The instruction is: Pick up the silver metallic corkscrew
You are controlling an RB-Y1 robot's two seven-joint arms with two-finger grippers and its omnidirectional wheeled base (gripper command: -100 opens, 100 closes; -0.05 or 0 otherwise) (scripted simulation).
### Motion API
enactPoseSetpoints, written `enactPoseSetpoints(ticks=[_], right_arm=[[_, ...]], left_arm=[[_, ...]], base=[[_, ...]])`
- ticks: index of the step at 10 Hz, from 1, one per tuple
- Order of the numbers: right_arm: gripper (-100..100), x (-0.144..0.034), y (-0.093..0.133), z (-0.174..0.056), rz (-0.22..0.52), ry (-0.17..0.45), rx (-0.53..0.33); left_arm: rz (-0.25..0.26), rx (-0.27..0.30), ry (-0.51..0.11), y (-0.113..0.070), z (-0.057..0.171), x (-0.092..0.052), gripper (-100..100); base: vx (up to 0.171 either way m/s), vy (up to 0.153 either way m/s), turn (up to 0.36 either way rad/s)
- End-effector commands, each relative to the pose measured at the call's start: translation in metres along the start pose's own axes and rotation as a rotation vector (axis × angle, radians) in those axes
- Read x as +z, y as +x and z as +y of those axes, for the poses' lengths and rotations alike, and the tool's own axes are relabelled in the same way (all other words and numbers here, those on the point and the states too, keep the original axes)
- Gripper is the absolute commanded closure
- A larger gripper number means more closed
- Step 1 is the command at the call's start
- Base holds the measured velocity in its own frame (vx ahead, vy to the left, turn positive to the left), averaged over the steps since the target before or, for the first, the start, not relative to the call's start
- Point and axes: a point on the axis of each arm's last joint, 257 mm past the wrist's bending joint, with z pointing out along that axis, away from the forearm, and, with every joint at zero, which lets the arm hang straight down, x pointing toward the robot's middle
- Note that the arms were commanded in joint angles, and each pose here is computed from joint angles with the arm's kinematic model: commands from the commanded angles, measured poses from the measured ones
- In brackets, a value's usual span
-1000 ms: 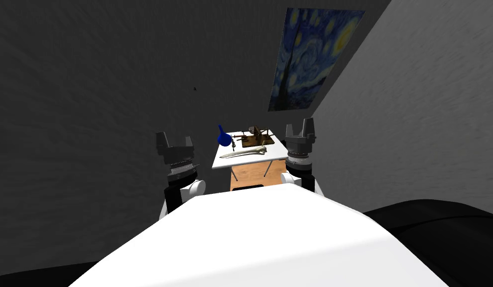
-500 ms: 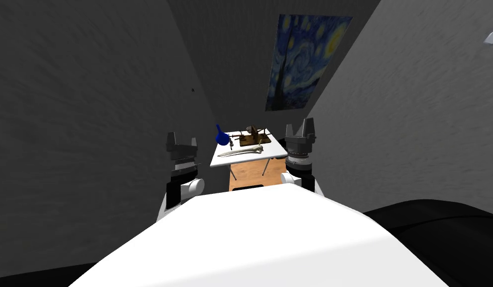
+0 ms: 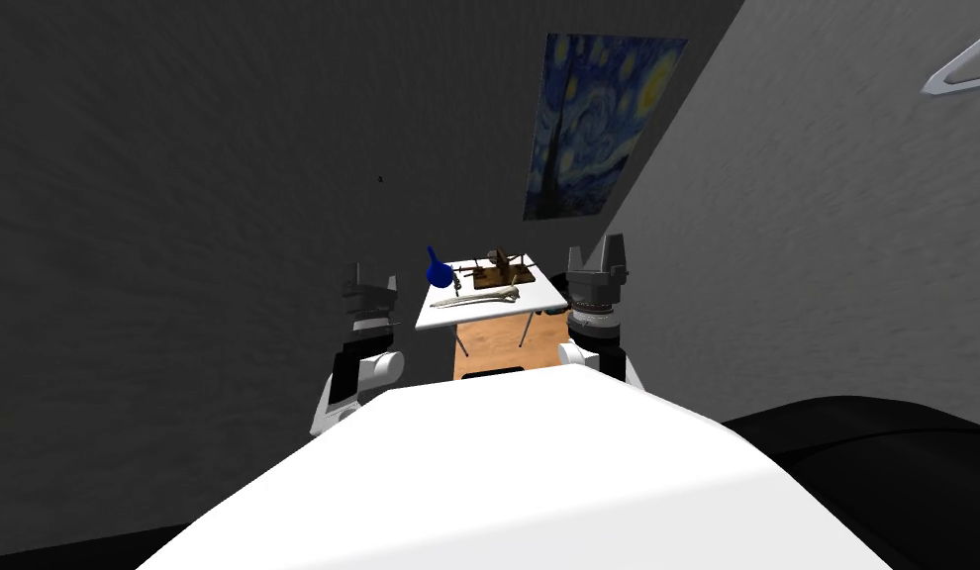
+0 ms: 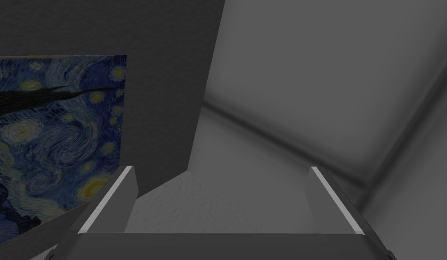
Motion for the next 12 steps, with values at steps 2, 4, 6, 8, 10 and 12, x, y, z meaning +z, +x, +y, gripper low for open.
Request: enactPoseSetpoints(ticks=[2,4,6,8,10,12], right_arm=[[0,0.0,0.0,0.0,0.0,0.0,0.0],[0,0.0,0.0,0.0,0.0,0.0,0.0],[0,0.0,0.0,0.0,0.0,0.0,0.0],[0,0.0,0.0,0.0,0.0,0.0,0.0],[0,0.0,0.0,0.0,0.0,0.0,0.0],[0,0.0,0.0,0.0,0.0,0.0,0.0]], left_arm=[[-0.015,-0.047,-0.067,-0.012,0.019,0.007,-100],[-0.029,-0.079,-0.112,-0.02,0.032,0.011,-100],[-0.047,-0.113,-0.158,-0.029,0.046,0.015,-100],[-0.072,-0.149,-0.21,-0.04,0.061,0.018,-100],[-0.084,-0.148,-0.242,-0.042,0.069,0.016,-100],[-0.114,-0.186,-0.293,-0.053,0.084,0.018,-100]], base=[[-0.034,-0.032,-0.018],[-0.031,-0.028,-0.016],[-0.026,-0.027,-0.018],[-0.023,-0.028,-0.019],[-0.017,-0.02,-0.005],[-0.014,-0.025,-0.026]])
